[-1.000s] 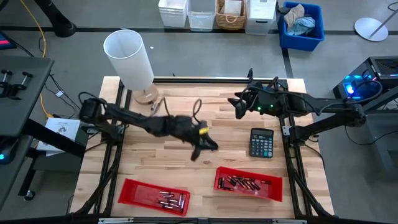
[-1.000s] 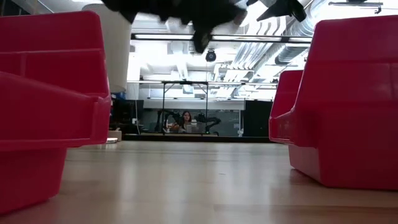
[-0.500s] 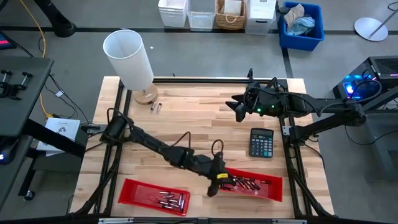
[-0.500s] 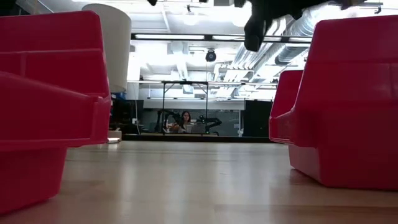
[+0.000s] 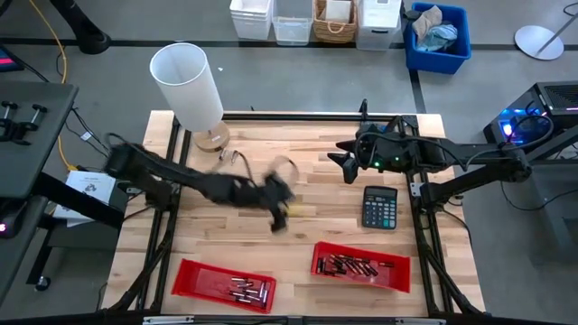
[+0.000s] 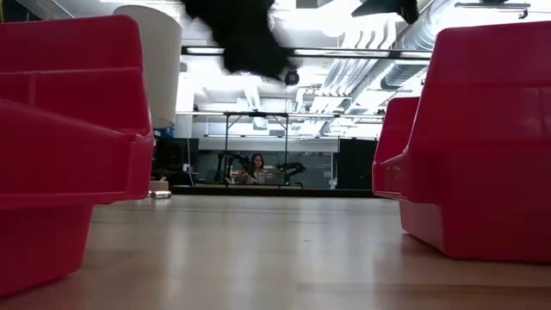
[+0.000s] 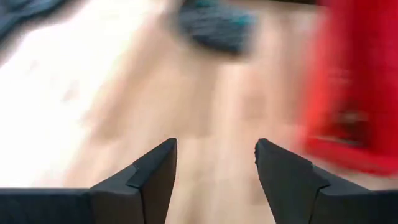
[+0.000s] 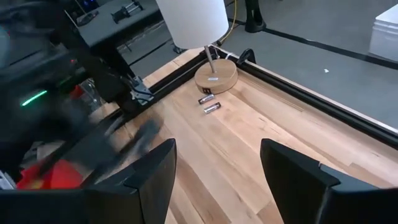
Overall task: Sort batteries
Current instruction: Put the silver battery into the left red bin
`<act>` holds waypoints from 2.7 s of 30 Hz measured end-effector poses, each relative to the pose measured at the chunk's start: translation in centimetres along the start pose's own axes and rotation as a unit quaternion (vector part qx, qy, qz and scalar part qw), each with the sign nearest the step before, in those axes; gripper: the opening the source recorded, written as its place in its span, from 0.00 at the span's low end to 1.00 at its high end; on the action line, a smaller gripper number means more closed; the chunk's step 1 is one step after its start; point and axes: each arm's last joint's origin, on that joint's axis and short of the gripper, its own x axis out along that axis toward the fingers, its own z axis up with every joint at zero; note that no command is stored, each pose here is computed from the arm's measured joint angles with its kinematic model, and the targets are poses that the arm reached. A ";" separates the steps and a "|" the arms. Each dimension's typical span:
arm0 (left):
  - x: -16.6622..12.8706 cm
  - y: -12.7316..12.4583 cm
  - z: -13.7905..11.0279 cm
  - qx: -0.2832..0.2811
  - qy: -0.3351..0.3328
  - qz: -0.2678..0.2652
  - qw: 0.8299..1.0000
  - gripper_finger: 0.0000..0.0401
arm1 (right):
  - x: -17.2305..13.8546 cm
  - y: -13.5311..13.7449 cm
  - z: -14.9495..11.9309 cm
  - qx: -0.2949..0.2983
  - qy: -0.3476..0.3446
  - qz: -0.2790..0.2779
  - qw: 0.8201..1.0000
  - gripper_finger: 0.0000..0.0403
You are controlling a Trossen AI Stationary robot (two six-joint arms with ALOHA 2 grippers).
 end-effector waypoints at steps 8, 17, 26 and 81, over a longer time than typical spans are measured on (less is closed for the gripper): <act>-5.4 14.5 -13.3 -0.238 0.153 0.210 0.936 0.50 | 0.2 -0.7 0.1 0.009 0.004 -0.021 1.000 0.56; -5.1 21.1 -15.7 -0.295 0.178 0.297 0.891 0.50 | 0.4 -1.3 0.5 0.040 -0.020 -0.063 0.997 0.56; -2.3 22.8 -17.7 -0.370 0.199 0.289 0.860 0.50 | 0.6 -2.0 0.8 0.044 -0.027 -0.079 0.996 0.56; -15.5 -3.6 -10.0 0.036 0.345 -0.244 0.906 0.52 | 0.7 -3.2 -0.1 -0.113 0.059 -0.087 0.988 0.56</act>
